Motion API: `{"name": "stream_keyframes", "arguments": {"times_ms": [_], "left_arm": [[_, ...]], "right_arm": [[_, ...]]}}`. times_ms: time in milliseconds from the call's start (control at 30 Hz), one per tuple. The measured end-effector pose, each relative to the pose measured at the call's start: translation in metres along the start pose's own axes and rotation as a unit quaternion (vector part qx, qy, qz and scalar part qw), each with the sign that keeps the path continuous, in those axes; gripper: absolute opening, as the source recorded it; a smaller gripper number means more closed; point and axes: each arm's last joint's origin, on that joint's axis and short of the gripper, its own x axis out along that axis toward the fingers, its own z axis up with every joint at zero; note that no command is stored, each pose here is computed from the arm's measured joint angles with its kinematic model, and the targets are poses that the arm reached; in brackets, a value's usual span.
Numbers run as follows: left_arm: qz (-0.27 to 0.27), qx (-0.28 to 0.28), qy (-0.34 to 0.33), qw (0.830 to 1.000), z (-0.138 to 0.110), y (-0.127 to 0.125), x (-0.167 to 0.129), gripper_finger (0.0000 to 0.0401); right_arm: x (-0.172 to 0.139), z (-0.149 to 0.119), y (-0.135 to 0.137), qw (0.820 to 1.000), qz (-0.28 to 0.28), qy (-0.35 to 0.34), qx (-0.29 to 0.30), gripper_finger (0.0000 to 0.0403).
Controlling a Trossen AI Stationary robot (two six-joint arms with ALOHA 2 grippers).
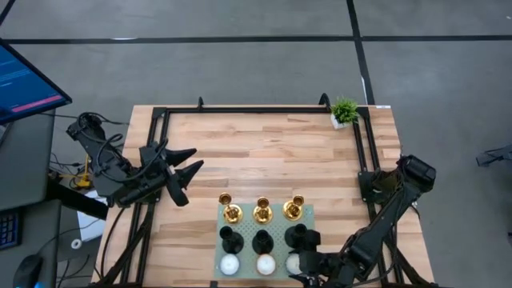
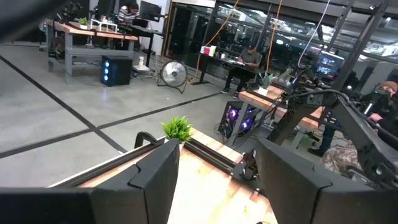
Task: Pick & Place candle stick holders
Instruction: Put the blue scented candle on the shelf aligned with the other orange scented candle
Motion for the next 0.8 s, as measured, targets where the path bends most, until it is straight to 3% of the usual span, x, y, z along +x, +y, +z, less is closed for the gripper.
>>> {"name": "stream_keyframes", "arguments": {"times_ms": [533,800], "left_arm": [[0.0,0.0,0.0,1.0,0.0,0.0,0.0,0.0212],[0.0,0.0,0.0,1.0,0.0001,0.0001,0.0,0.0212]], "right_arm": [[-0.0029,-0.0008,-0.0027,1.0,0.011,0.027,0.009,0.0287],[-0.0026,-0.0001,-0.004,0.999,0.011,0.031,0.01,0.0317]]}}
